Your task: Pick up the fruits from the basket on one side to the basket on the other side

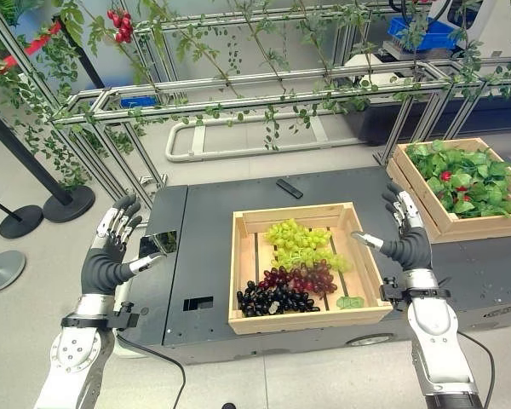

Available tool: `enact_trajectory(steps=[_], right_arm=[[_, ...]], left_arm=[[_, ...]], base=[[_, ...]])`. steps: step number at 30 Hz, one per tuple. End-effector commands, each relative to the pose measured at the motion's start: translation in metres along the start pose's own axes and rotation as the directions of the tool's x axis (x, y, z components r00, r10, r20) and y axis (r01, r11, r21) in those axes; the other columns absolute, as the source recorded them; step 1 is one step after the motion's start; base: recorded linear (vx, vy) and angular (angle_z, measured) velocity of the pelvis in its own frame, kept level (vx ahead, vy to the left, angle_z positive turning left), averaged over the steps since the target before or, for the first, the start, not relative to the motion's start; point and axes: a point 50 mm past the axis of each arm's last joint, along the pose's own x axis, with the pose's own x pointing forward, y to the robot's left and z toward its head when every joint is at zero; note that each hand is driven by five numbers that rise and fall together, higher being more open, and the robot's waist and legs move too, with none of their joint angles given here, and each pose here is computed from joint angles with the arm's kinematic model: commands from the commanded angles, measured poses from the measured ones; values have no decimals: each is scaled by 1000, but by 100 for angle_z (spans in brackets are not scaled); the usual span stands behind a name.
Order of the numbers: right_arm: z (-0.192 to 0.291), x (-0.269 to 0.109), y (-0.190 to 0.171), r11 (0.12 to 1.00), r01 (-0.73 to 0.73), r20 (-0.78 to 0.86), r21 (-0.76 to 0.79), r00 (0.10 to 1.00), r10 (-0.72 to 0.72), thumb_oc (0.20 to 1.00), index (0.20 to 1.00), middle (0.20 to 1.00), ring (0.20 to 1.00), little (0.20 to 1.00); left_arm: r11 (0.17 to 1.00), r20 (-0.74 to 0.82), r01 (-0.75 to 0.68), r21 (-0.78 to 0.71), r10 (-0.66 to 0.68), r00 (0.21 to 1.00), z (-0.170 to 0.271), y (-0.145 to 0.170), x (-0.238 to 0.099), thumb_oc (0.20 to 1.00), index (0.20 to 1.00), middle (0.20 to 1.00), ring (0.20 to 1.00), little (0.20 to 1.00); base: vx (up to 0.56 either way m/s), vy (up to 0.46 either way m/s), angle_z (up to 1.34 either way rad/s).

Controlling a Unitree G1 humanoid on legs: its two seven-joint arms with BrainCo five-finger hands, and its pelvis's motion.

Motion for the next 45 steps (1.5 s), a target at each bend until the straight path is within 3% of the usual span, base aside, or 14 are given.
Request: enact_trajectory(steps=[1, 32, 45], right_arm=[[21, 11, 4, 1000, 0, 130, 13, 992, -2, 1000, 1000, 1000, 1000, 1000], [13, 5, 2, 1000, 13, 87, 11, 996, -14, 1000, 1000, 1000, 1000, 1000], [13, 22, -2, 995, -25, 82, -98, 996, 34, 1000, 1000, 1000, 1000, 1000]], left_arm=[[1000, 100, -20, 9, 19, 995, 14, 14, 14, 1000, 1000, 1000, 1000, 1000], [998, -34, -69, -3, 68, 997, -10, 20, -1, 1000, 1000, 1000, 1000, 1000], [997, -52, -72, 21, 73, 996, -14, 26, 0, 1000, 1000, 1000, 1000, 1000]], base=[[0, 0, 0], [0, 0, 0], [-21, -2, -2]])
